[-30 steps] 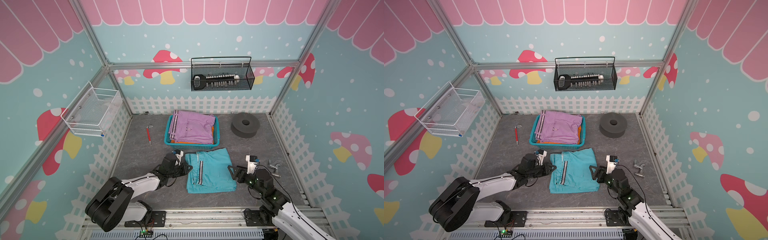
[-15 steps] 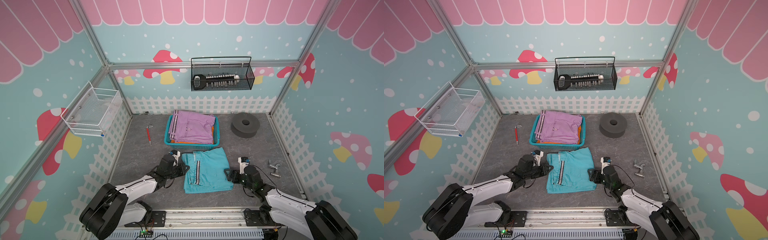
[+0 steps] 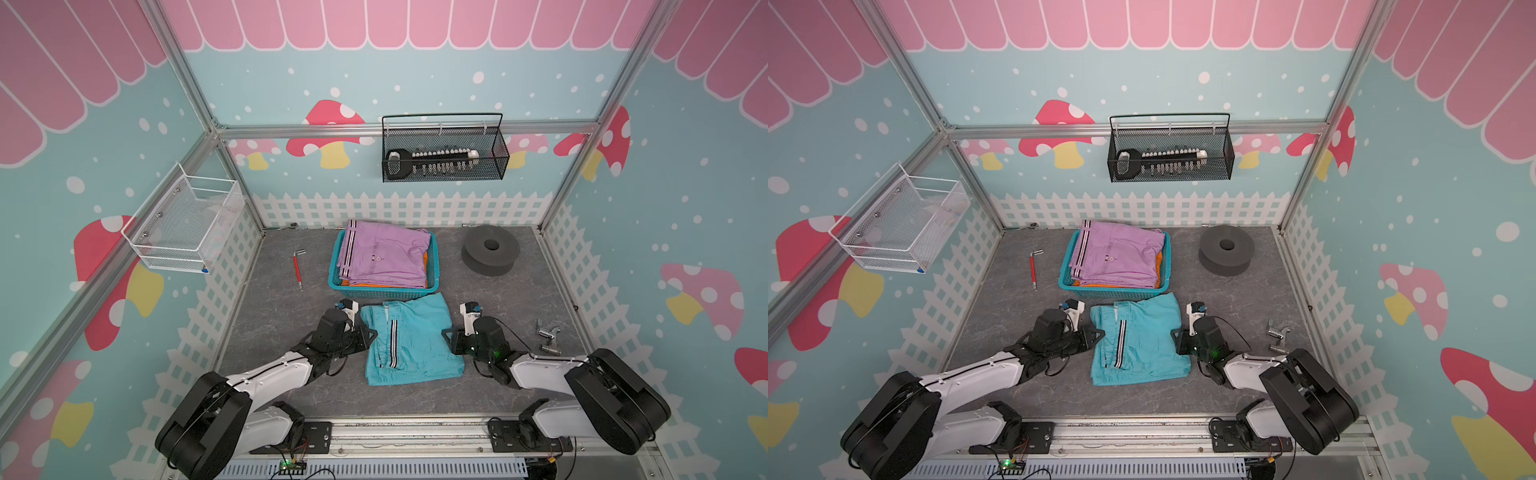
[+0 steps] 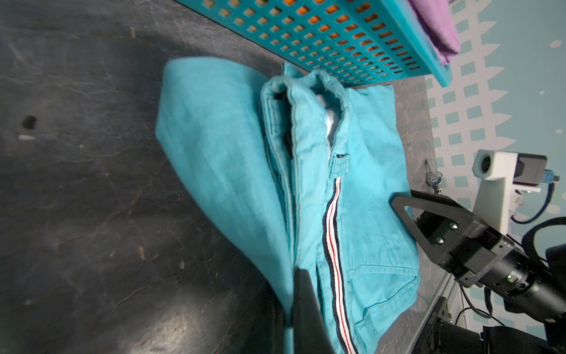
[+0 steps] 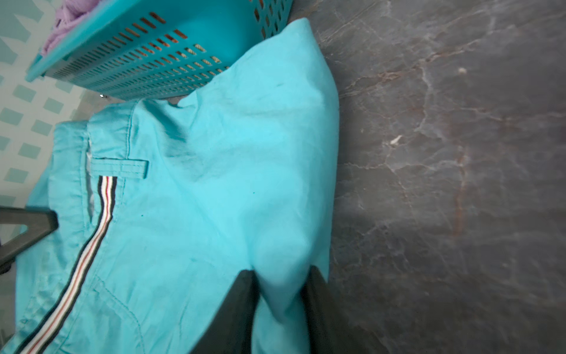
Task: Put the folded long pants in the basket
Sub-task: Place the long pant in the basket.
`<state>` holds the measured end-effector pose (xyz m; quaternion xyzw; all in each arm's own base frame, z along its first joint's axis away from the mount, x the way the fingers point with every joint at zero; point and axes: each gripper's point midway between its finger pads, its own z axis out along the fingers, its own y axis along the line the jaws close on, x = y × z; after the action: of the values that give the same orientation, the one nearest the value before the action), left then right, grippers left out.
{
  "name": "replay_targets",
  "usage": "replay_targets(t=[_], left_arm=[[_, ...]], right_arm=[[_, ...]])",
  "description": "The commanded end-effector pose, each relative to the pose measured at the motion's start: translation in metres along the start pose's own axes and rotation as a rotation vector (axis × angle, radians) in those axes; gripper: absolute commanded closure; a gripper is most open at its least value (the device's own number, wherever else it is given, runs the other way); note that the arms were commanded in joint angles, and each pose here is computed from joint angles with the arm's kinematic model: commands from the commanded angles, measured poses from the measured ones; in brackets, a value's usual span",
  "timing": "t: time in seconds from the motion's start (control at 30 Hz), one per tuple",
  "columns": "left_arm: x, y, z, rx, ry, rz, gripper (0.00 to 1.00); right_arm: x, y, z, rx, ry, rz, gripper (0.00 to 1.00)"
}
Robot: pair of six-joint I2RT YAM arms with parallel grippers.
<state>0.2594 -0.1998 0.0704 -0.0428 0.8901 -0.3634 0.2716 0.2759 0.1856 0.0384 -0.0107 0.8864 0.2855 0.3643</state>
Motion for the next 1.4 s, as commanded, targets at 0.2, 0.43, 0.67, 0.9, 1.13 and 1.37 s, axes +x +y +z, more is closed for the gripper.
replay_targets(t=[0.2,0.43,0.67,0.9,1.13,1.37], left_arm=[[-0.026,-0.023,-0.013,0.035,-0.043,0.024,1.00],[-0.071,-0.094,-0.071,0.197,-0.159,0.062,1.00],[-0.142,-0.146,-0.108,0.371,-0.144,0.058,1.00],[-0.240,-0.148,-0.119,0.312,-0.213,0.038,1.00],[-0.297,-0.102,-0.075,0.250,-0.195,-0.041,1.00],[-0.323,-0.053,-0.007,0.207,-0.130,-0.086,1.00]], right_arm=[[-0.034,0.040,-0.030,-0.108,-0.111,-0.020,1.00],[-0.091,0.102,-0.108,-0.270,-0.313,-0.028,1.00],[-0.163,0.157,-0.146,-0.359,-0.438,-0.056,1.00],[-0.225,0.200,-0.089,-0.337,-0.428,-0.130,1.00],[-0.268,0.215,-0.008,-0.273,-0.412,-0.215,1.00],[-0.275,0.164,0.066,-0.237,-0.340,-0.185,1.00]])
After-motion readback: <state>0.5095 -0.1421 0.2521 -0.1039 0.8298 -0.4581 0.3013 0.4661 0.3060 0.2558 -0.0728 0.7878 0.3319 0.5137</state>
